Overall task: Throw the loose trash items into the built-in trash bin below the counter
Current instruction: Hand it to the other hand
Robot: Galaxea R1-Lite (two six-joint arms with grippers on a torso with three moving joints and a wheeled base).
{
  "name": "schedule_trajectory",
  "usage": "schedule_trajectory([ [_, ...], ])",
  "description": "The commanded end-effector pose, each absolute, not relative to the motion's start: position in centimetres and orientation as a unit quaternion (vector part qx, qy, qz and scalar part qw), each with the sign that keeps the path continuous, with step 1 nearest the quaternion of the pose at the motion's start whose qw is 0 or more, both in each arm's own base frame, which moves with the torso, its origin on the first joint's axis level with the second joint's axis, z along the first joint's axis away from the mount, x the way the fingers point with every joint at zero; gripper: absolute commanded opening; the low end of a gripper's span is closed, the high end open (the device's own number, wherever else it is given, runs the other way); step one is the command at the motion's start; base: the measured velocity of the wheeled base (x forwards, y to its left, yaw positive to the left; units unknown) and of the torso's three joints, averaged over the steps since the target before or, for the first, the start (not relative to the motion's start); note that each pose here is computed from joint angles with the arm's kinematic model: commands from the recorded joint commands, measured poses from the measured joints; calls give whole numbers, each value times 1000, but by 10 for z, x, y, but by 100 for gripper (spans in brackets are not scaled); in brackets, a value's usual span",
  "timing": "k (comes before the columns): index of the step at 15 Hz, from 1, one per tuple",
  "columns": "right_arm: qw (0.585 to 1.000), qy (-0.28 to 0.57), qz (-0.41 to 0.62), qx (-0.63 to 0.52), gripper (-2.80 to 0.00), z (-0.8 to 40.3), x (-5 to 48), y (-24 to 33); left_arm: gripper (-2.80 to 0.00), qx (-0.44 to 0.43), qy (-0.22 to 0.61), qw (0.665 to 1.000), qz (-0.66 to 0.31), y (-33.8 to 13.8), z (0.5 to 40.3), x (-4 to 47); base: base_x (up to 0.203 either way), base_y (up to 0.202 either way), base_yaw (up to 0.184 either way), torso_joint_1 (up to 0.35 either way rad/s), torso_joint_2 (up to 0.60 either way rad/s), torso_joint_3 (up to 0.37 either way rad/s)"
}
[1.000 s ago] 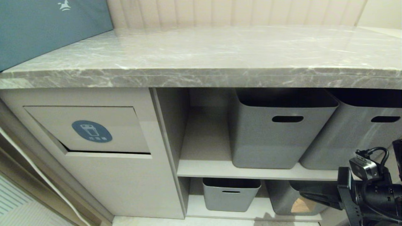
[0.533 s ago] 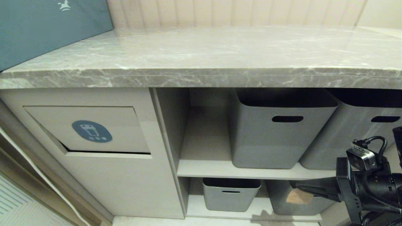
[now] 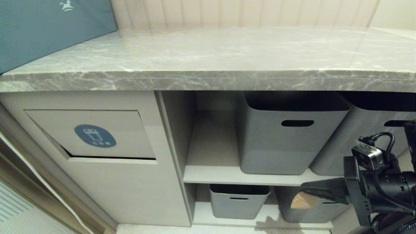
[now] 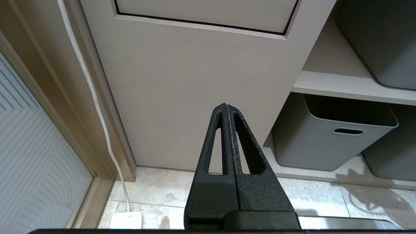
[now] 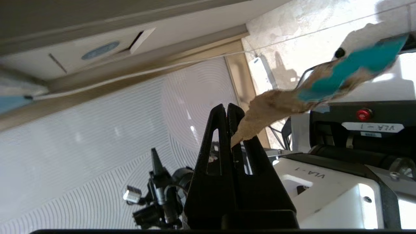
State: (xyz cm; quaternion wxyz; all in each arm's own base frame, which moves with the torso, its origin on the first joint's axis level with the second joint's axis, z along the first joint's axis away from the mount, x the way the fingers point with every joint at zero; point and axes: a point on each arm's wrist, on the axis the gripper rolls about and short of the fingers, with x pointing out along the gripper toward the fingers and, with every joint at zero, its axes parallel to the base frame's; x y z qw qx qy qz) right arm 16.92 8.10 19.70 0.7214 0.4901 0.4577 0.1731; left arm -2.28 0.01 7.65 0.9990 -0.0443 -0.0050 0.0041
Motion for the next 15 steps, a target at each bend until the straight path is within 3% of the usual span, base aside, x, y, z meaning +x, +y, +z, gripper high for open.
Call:
schedule_trajectory([
  [1, 719, 462, 179, 487, -280, 199, 172, 87, -280, -44, -3, 999, 4, 0, 76, -22, 0, 0, 0, 0, 0, 0],
  [3, 721, 465, 182, 481, -280, 201, 172, 92, -280, -32, -14, 999, 2, 0, 83, -24, 0, 0, 0, 0, 0, 0],
  [6, 718, 472, 190, 474, -280, 203, 174, 99, -280, -24, -45, 998, -34, -2, 129, -34, 0, 0, 0, 0, 0, 0],
  [10, 714, 481, 198, 468, -280, 202, 172, 104, -280, -67, 12, 989, -130, -5, 189, -9, 0, 0, 0, 0, 0, 0],
  [12, 716, 484, 202, 462, -280, 202, 169, 110, -280, -119, 58, 972, -194, -8, 213, 14, 0, 0, 0, 0, 0, 0],
  [15, 715, 485, 202, 461, -280, 202, 168, 112, -280, -204, 133, 918, -314, -17, 243, 49, 0, 0, 0, 0, 0, 0],
])
